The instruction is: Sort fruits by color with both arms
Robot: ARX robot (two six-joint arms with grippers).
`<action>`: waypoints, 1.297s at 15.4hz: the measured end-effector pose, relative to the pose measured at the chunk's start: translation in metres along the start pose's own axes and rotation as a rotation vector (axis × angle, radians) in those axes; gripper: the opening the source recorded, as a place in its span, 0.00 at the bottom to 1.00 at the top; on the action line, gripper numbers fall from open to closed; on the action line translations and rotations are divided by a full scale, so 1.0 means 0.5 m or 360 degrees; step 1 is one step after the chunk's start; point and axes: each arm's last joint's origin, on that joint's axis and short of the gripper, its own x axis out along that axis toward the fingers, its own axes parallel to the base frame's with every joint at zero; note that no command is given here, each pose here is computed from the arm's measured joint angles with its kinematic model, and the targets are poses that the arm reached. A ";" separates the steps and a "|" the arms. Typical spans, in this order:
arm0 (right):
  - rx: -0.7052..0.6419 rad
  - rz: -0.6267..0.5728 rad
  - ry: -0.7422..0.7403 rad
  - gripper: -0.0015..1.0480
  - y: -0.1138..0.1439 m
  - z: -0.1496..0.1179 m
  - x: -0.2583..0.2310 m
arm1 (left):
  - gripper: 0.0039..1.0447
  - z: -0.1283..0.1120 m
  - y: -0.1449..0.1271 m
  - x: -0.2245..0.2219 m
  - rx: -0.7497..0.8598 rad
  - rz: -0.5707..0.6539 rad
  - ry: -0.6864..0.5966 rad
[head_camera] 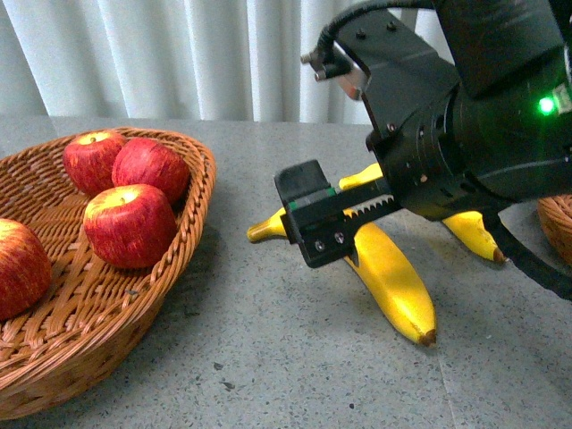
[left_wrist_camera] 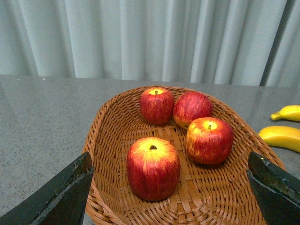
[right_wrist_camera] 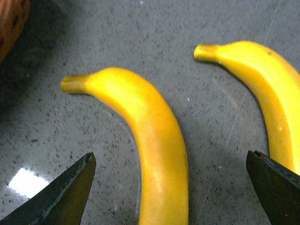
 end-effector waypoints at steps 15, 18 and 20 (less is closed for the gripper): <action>-0.0035 -0.0012 0.0239 0.94 -0.005 -0.078 0.056 | 0.94 0.000 0.000 0.000 0.0000 0.0000 0.0000; -0.0037 0.0001 0.0239 0.90 -0.004 -0.081 0.056 | 0.94 0.000 0.000 0.000 0.0000 0.0000 -0.0001; -0.0051 0.0020 0.0244 0.69 0.001 -0.081 0.056 | 0.94 0.000 0.000 0.000 0.0000 -0.0001 -0.0001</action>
